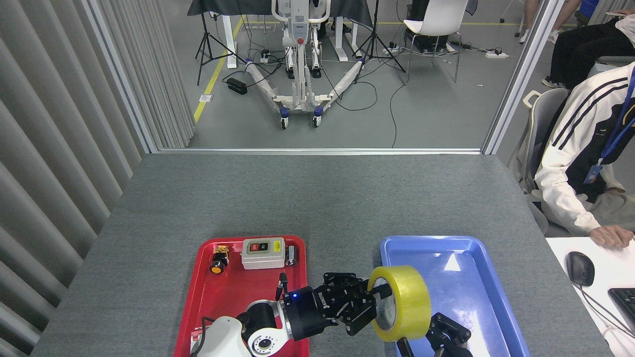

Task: Place and move tape with both arms
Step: 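Release the tape from the left gripper and withdraw it to the red tray, then lower the tape into the blue tray with the right gripper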

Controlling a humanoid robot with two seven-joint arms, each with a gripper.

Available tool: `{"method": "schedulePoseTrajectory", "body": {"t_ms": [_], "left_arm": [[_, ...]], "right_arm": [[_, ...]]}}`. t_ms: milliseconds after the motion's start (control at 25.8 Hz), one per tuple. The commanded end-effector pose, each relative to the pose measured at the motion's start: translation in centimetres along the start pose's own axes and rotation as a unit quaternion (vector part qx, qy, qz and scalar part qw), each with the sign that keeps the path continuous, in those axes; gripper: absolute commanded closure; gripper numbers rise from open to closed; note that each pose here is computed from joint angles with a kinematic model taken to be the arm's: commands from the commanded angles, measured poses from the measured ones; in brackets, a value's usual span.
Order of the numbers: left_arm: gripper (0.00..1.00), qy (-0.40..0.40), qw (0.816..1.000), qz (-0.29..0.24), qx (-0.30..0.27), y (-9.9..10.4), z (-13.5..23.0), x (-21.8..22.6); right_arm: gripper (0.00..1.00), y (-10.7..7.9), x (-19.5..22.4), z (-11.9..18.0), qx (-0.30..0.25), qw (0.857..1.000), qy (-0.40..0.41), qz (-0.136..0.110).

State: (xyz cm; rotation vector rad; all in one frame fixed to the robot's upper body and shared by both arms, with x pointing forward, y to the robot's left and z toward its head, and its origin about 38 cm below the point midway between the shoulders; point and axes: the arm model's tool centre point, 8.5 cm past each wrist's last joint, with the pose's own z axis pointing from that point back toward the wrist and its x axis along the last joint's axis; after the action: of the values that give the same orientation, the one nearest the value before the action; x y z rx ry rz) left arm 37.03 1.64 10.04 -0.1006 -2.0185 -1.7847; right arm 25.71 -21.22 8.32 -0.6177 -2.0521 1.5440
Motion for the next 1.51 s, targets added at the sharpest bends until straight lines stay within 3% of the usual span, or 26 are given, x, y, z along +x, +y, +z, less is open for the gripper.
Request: {"method": "schedulePoseTrajectory", "body": {"t_ms": [0, 116, 155, 310, 504, 698, 814, 891, 969, 1124, 1240, 1318, 1473], "left_arm": [[0.83, -0.035, 0.999, -0.009, 0.002, 0.0, 0.0, 0.8], [0.09, -0.034, 0.999, -0.006, 0.010, 0.2, 0.0, 0.7], [0.00, -0.034, 0.999, -0.006, 0.017, 0.4, 0.1, 0.7], [0.00, -0.014, 0.999, -0.012, 0.028, 1.6, 0.8, -0.2], [0.00, 0.111, 0.990, 0.018, 0.084, 3.1, 5.7, -4.2], [0.00, 0.233, 0.956, 0.022, 0.178, 3.6, 14.7, -7.0], [0.00, 0.274, 0.930, -0.011, 0.245, 4.1, 19.2, -6.0], [0.01, 0.306, 0.921, -0.062, 0.234, 3.7, 20.7, -5.1], [0.01, 0.362, 0.905, -0.130, 0.185, 3.3, 21.1, -5.0], [0.00, 0.519, 0.821, -0.217, 0.095, 0.8, 22.4, -5.1], [0.00, 0.563, 0.784, -0.238, 0.107, 0.5, 23.3, -4.7], [0.00, 0.564, 0.781, -0.243, 0.116, 0.7, 23.4, -4.6], [0.00, 0.566, 0.783, -0.230, 0.114, 0.6, 23.8, -4.7]], "right_arm": [[0.98, -0.1, -0.2, 0.1, 0.000, 1.000, 0.004, 0.003], [1.00, -0.2, -0.5, 0.3, -0.001, 1.000, 0.009, 0.005], [1.00, -0.4, -0.8, 0.5, -0.003, 1.000, 0.014, 0.008], [1.00, -1.5, -2.8, 2.1, -0.007, 0.998, 0.053, 0.027], [1.00, -2.9, -4.7, 3.5, -0.011, 0.995, 0.083, 0.053], [1.00, -2.9, -6.1, 4.6, 0.054, 0.991, 0.099, 0.075], [1.00, -2.8, -7.2, 5.1, 0.113, 0.984, 0.108, 0.086], [1.00, -2.1, -8.0, 5.5, 0.189, 0.970, 0.124, 0.086], [1.00, -1.5, -8.9, 5.6, 0.260, 0.951, 0.148, 0.082], [1.00, -1.2, -10.7, 5.4, 0.359, 0.910, 0.194, 0.074], [1.00, -1.7, -12.5, 5.0, 0.416, 0.873, 0.243, 0.082], [1.00, -1.4, -13.0, 3.2, 0.447, 0.853, 0.246, 0.107], [1.00, 0.3, -13.6, 1.1, 0.481, 0.832, 0.243, 0.134]]}}
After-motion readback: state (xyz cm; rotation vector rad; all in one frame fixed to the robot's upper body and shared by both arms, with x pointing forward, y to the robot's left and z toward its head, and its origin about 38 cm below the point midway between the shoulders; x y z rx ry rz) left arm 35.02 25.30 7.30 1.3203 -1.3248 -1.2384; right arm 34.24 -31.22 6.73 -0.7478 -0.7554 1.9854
